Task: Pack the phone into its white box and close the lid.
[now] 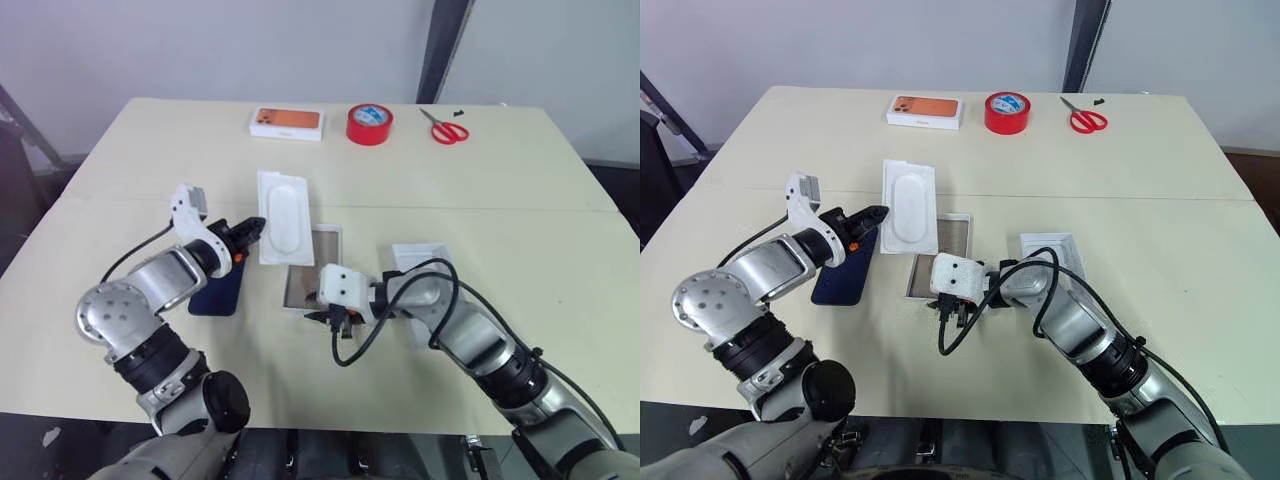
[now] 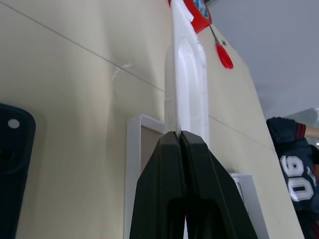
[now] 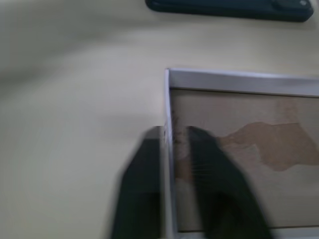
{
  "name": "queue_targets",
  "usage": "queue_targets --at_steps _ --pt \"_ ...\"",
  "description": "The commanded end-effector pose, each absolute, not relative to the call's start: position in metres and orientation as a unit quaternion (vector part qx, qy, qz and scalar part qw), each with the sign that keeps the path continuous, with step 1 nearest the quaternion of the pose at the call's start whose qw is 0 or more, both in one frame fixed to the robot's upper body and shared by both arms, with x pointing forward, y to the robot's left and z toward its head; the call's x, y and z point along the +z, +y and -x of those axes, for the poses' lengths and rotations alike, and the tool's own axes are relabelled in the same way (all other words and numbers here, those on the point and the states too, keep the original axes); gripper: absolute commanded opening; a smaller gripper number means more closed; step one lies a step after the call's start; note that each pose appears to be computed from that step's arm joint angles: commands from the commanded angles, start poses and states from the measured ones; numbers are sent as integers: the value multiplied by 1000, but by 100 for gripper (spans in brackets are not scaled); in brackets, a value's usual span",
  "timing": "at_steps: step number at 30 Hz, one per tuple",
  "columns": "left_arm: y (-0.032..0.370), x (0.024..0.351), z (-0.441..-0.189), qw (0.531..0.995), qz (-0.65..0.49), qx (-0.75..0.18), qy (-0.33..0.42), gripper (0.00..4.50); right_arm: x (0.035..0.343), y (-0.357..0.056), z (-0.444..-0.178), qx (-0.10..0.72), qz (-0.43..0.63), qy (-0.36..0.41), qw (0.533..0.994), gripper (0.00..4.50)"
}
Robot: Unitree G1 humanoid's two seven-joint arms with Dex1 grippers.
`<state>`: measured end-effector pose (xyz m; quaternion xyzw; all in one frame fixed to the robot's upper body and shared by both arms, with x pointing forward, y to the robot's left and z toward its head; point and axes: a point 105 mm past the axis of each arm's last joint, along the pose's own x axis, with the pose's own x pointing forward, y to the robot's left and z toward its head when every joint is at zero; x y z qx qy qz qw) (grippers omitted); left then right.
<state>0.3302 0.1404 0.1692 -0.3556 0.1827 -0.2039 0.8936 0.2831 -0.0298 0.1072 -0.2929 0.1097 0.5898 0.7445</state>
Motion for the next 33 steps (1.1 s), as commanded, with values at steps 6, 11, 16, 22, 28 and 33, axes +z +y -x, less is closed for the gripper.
queue_targets --at_steps 6,11,16,22,28,33 --pt "116 165 -317 888 345 -231 197 0 149 -84 -286 553 311 79 769 336" --pt "107 151 -314 886 331 -227 231 0 152 -96 -294 529 323 81 780 336" --pt "101 139 -310 887 313 -221 260 0 152 -90 -294 533 329 67 777 336" --pt "97 133 -306 884 311 -218 272 0 151 -86 -294 536 327 60 776 336" --pt "85 135 -302 880 308 -239 273 126 149 -82 -294 539 325 57 775 342" --pt "87 139 -301 881 302 -248 266 378 151 -82 -299 530 323 56 782 342"
